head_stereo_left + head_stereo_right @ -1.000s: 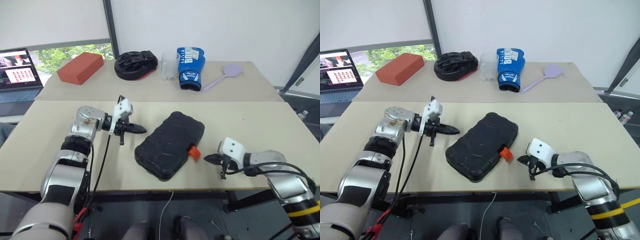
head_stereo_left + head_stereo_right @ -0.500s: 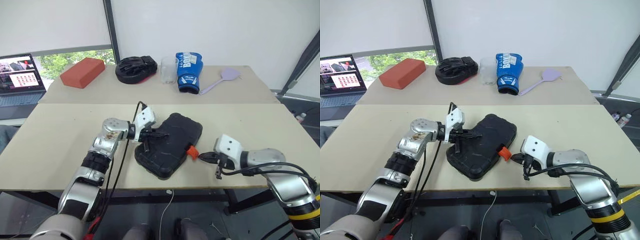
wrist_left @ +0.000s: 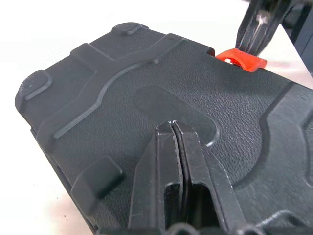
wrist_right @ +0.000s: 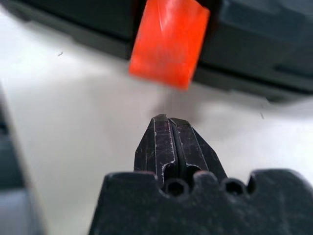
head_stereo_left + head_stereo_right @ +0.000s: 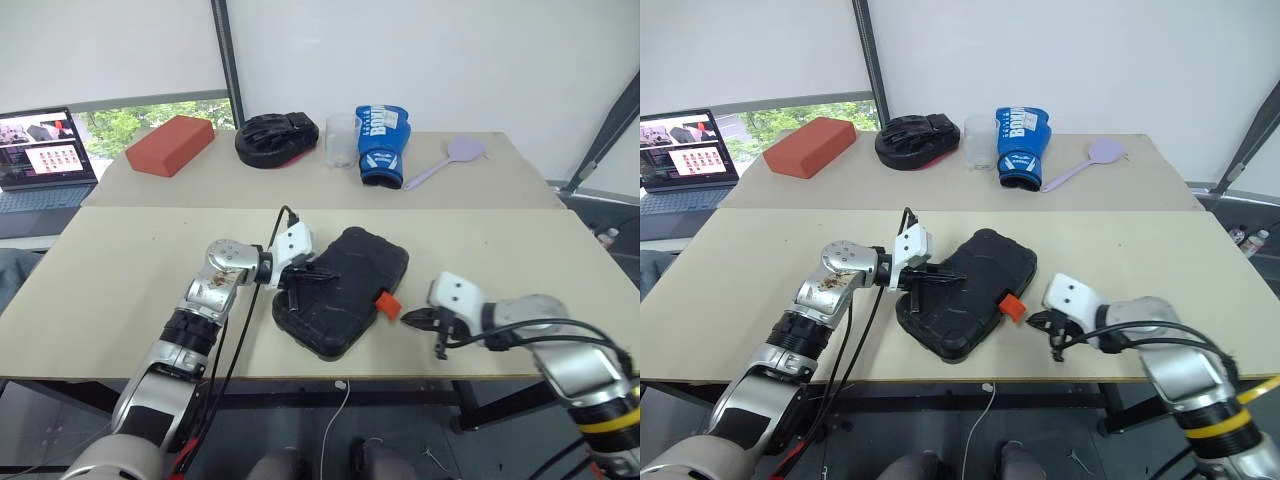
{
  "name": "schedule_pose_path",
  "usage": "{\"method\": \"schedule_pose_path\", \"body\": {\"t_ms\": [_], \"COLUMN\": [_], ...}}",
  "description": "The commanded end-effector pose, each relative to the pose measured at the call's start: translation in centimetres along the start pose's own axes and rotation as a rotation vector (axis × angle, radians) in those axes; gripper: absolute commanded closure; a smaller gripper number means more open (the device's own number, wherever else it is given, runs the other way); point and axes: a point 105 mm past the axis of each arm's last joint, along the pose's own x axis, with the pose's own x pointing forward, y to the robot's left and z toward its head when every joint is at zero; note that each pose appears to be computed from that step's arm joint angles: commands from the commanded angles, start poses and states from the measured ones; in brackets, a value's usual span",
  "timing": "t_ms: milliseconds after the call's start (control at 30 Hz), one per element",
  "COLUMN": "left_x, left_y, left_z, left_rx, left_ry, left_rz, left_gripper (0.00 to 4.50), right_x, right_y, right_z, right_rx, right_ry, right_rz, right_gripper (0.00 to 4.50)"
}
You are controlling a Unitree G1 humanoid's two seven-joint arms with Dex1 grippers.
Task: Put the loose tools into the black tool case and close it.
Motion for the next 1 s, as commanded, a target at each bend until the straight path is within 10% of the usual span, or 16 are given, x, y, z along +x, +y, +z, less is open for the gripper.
{"method": "schedule_pose_path", "body": {"t_ms": [33, 633, 1000], "left_x": [0.3, 0.1, -0.3], "left_y": [-0.8, -1.0, -0.8], "left_z": [-1.8, -1.8, -1.9], "left_rx": [-0.047, -0.002, 0.018], "left_ry": [0.054, 0.077, 0.083], "left_rz": [-0.035, -0.052, -0.041], "left_gripper": [4.41, 4.41, 4.41], "right_x": [-1.4, 4.4, -0.6], "right_y": [-0.1, 0.6, -1.4], "right_z": [2.1, 1.0, 3.6], "right_rx": [-0.003, 0.12, 0.125], "right_ry": [-0.074, -0.089, -0.16], "right_rz": [-0.005, -0.028, -0.054], "right_gripper": [4.5, 4.5, 4.5]}}
